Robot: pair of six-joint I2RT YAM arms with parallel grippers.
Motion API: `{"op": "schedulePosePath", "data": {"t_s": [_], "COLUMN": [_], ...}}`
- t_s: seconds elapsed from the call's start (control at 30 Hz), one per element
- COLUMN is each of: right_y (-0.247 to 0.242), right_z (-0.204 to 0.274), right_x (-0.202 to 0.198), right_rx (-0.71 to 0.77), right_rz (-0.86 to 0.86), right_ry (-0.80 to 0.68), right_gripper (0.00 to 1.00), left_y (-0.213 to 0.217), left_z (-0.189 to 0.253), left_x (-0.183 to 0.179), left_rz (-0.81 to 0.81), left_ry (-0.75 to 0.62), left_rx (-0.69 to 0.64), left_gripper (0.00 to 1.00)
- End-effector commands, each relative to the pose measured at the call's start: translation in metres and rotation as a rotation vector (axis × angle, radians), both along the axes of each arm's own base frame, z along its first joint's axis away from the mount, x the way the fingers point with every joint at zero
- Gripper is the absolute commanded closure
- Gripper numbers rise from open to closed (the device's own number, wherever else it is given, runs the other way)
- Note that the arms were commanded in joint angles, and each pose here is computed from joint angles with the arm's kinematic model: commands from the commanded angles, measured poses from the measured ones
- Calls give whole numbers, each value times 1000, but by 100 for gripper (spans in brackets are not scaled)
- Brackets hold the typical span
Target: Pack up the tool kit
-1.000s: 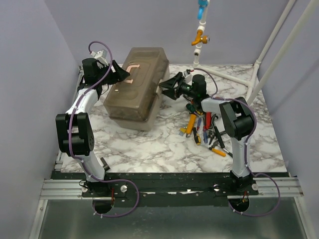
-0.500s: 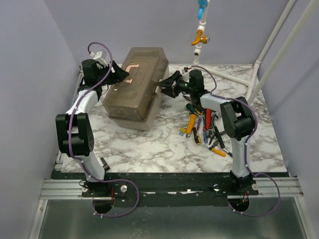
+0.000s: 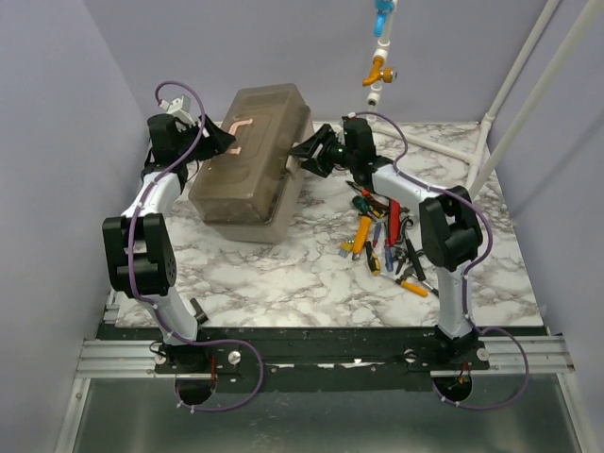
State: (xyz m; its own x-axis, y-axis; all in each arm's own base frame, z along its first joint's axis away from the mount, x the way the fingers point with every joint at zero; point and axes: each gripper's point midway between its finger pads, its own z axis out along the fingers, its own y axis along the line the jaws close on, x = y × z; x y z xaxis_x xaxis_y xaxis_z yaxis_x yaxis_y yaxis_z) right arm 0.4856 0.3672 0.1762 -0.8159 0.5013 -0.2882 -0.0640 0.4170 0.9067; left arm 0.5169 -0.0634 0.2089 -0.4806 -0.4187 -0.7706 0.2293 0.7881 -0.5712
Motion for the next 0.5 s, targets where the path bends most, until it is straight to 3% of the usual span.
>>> {"op": "schedulePosePath", "data": {"t_s": [0.0, 0.3, 0.37, 0.4, 0.47], "right_y": [17, 1, -1, -3, -7], "right_z": [-31, -32, -29, -28, -24], "right_x": [-12, -8, -10, -10, -12], "right_rx": [-260, -410, -412, -417, -424], "right_rz": [-58, -113, -109, -113, -117], "right_ry": [-7, -1, -10, -12, -17], "right_gripper": [66, 67, 57, 43, 26], "left_y": [-48, -48, -48, -48, -47], "left_z": [-110, -111, -110, -111, -111], "left_x": [-71, -72, -71, -71, -71], "left_rz": [-189, -185, -185, -183, -181], "left_ry": [400, 402, 400, 401, 401], "left_rx": [-22, -23, -22, -20, -19], "left_gripper": [42, 43, 43, 43, 43]}}
